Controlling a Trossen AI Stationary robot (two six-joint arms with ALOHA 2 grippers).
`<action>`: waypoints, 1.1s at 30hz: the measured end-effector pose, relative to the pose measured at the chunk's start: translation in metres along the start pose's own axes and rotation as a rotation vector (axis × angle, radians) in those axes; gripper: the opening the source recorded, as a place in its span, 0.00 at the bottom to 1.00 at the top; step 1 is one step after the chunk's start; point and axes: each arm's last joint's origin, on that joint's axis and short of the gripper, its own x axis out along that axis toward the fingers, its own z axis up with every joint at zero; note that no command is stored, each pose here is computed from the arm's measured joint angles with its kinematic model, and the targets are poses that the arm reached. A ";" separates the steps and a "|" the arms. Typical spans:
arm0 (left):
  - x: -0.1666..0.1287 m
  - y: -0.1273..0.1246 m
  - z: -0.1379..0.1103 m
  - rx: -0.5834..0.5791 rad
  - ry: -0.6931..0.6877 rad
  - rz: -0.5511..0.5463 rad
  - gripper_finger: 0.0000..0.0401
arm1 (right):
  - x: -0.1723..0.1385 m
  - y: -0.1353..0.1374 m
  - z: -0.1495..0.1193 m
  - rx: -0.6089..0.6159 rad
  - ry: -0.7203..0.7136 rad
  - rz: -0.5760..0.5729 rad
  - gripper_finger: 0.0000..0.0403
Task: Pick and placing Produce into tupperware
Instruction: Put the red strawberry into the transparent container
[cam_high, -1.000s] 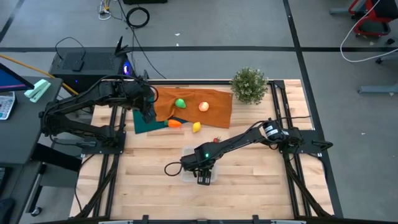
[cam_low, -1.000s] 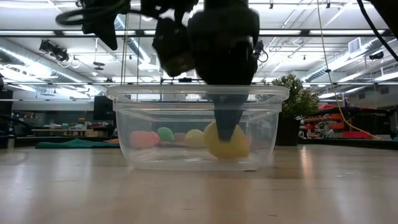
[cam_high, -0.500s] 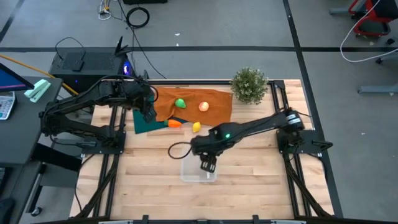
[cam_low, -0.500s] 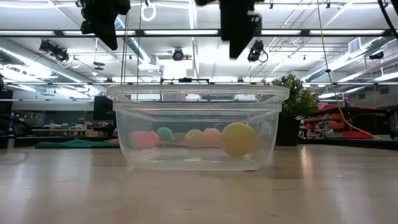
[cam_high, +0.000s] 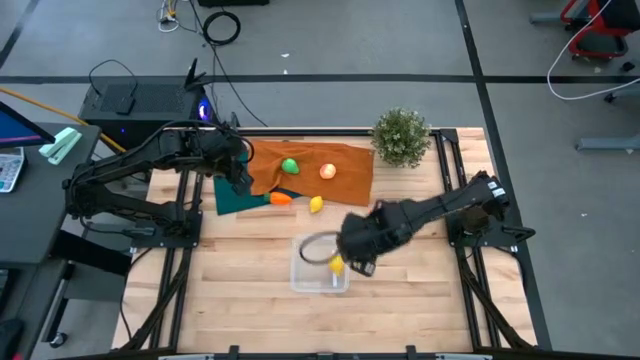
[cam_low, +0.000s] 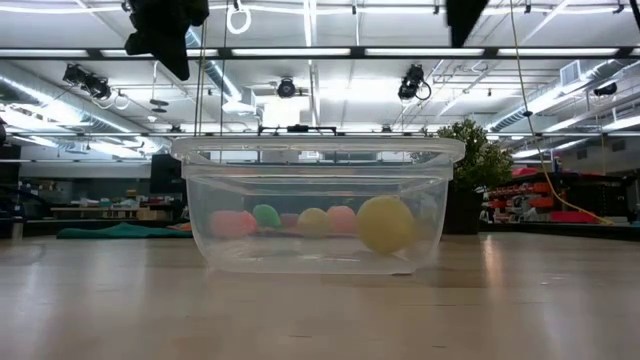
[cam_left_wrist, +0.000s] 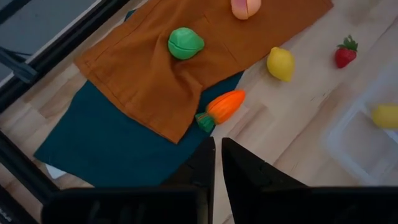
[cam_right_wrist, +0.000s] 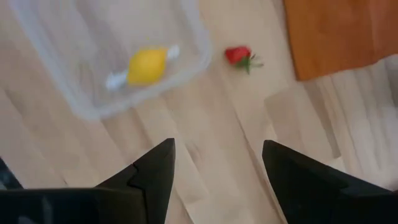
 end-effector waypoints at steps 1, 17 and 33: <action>0.000 0.000 0.000 -0.006 0.000 0.000 0.10 | 0.001 0.005 -0.006 -0.025 -0.001 -0.006 0.52; 0.000 0.000 0.000 -0.057 0.000 0.000 0.08 | 0.091 -0.036 -0.098 0.181 0.062 0.079 0.52; 0.000 0.002 0.001 0.007 -0.036 0.065 0.09 | 0.128 -0.128 -0.049 0.305 0.002 0.304 0.51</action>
